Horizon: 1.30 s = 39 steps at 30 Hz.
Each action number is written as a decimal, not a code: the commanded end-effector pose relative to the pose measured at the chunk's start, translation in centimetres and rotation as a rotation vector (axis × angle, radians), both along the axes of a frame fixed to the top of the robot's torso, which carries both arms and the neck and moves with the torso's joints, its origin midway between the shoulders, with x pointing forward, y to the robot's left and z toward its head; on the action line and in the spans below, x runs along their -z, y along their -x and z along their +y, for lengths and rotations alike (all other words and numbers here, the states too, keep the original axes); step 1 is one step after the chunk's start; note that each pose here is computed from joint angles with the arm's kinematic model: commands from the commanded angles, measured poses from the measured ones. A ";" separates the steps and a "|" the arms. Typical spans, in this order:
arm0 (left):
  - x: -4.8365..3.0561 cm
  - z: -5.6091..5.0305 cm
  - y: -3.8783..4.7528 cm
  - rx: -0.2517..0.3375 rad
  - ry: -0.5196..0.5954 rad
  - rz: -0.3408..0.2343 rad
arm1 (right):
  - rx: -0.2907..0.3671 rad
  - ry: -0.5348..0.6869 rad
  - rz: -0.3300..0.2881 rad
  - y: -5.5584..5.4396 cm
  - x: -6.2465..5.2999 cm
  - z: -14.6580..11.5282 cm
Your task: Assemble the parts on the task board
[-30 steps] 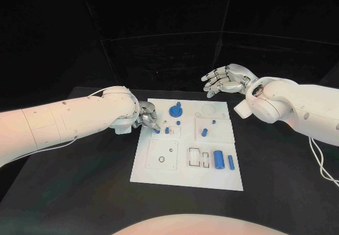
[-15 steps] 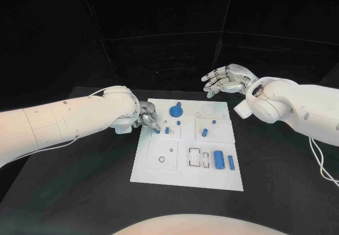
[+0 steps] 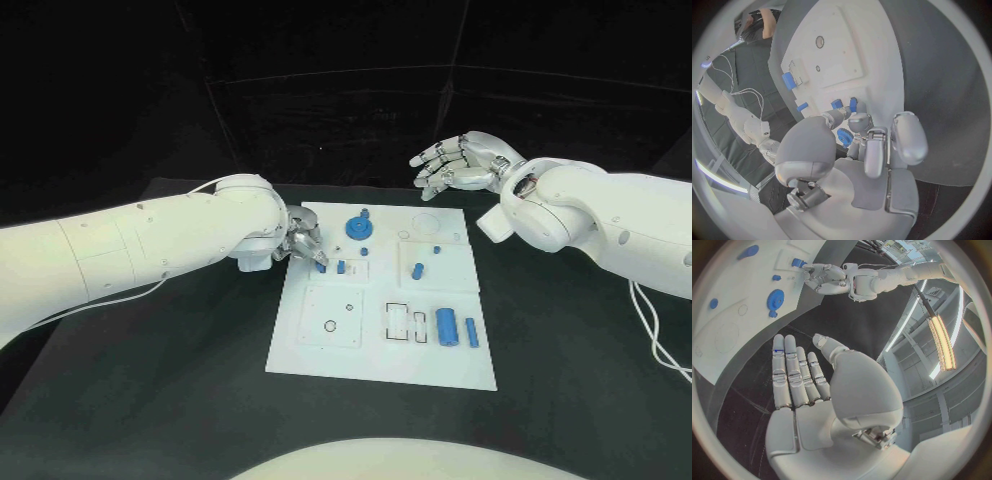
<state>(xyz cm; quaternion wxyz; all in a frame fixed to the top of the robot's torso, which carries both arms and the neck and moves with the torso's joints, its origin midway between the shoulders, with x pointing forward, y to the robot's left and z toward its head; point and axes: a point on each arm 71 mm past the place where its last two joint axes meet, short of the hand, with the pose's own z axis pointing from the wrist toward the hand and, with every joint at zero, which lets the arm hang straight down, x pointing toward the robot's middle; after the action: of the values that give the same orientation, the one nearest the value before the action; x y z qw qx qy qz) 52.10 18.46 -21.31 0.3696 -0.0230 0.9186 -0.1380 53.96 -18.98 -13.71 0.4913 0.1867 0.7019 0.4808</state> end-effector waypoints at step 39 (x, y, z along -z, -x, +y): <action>0.24 0.3 -0.48 -0.045 0.000 -0.004 | -0.009 -0.003 -0.004 0.0 -0.2 -0.1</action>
<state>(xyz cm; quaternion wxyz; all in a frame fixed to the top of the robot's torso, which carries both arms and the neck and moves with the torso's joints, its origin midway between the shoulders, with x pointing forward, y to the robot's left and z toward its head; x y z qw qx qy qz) 52.47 18.69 -21.65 0.3676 -0.0356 0.9202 -0.1301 53.96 -19.08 -13.73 0.4906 0.1866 0.7026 0.4804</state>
